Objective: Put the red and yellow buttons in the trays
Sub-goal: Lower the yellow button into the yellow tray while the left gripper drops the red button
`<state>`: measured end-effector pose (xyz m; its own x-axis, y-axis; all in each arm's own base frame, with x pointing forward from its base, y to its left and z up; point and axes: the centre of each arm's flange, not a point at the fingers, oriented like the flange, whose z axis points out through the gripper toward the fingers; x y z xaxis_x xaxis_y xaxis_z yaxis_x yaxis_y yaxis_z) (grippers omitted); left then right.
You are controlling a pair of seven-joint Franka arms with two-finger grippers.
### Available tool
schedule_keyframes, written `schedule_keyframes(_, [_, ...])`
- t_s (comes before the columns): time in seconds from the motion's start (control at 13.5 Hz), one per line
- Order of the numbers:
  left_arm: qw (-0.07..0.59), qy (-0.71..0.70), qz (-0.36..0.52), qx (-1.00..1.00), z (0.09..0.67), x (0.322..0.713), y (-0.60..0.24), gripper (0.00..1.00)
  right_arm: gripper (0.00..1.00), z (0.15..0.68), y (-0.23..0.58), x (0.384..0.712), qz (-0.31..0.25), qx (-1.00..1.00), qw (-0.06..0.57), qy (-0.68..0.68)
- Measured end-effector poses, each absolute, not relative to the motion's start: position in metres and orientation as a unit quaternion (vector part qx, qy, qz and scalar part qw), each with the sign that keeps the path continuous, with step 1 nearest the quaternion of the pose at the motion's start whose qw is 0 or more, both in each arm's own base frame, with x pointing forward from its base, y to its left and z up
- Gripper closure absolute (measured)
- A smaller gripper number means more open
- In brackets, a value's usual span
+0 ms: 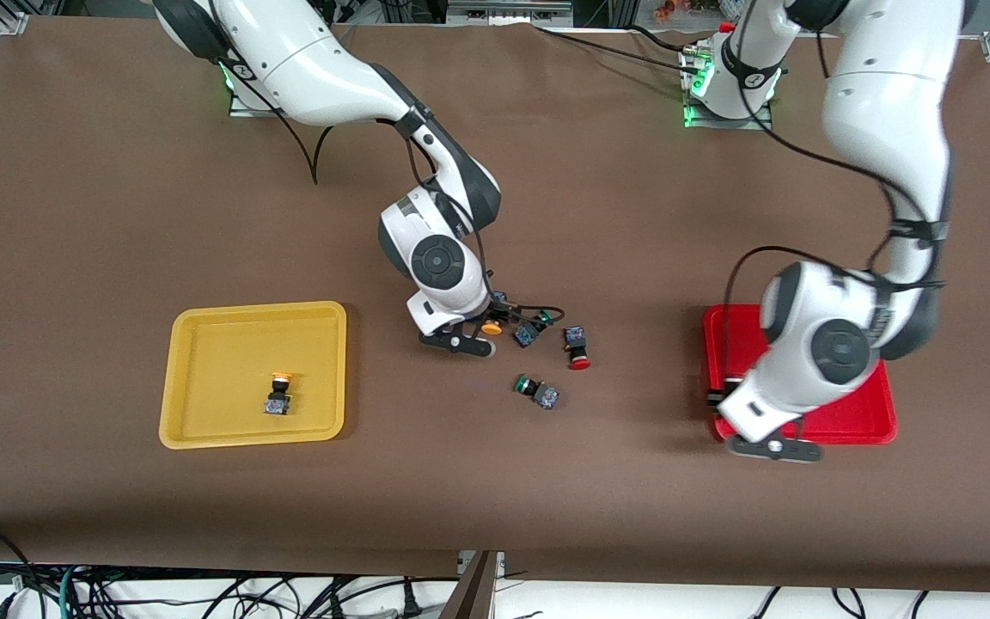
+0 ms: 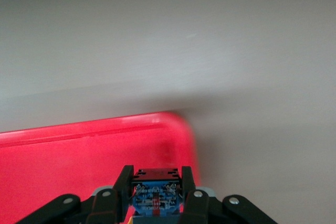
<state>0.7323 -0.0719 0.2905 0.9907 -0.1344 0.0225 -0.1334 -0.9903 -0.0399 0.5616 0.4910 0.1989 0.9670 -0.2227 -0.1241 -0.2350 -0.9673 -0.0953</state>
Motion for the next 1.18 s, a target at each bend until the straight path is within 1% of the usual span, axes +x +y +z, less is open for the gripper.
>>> schedule_keyframes(0.07, [0.015,0.08,-0.005,-0.997,0.29,0.731,-0.041,0.59,0.01,0.193,0.495,0.555,0.055,-0.99,0.055,0.117])
schedule_keyframes(0.22, [0.007,0.102,0.014,-0.995,0.276,0.721,0.018,0.59,0.06,0.188,0.497,0.55,0.056,-0.99,0.053,0.117])
schedule_keyframes(0.37, [-0.009,0.106,0.031,-0.994,0.259,0.707,0.066,0.59,0.28,0.188,0.494,0.553,0.055,-0.99,0.052,0.119])
schedule_keyframes(0.44, [-0.016,0.104,0.036,-0.994,0.253,0.701,0.085,0.59,0.41,0.187,0.492,0.554,0.054,-0.99,0.051,0.121])
schedule_keyframes(0.59, [-0.021,0.096,0.039,-0.994,0.243,0.691,0.111,0.59,0.6,0.189,0.485,0.56,0.052,-0.99,0.049,0.125])
schedule_keyframes(0.74, [-0.024,0.089,0.034,-0.995,0.225,0.678,0.134,0.59,0.6,0.195,0.463,0.575,0.058,-0.991,0.035,0.119])
schedule_keyframes(0.89, [-0.026,0.082,0.029,-0.996,0.201,0.661,0.15,0.59,0.6,0.217,0.422,0.602,0.071,-0.993,0.024,0.093])
schedule_keyframes(1.03, [-0.03,0.077,0.03,-0.996,0.183,0.647,0.154,0.59,0.6,0.242,0.356,0.633,0.092,-0.994,0.013,0.049])
schedule_keyframes(1.11, [-0.029,0.077,0.028,-0.996,0.185,0.647,0.154,0.59,0.6,0.252,0.316,0.649,0.102,-0.994,0.008,0.025])
schedule_keyframes(1.18, [-0.03,0.078,0.027,-0.996,0.186,0.647,0.152,0.52,0.6,0.259,0.278,0.663,0.105,-0.994,0.002,0.004])
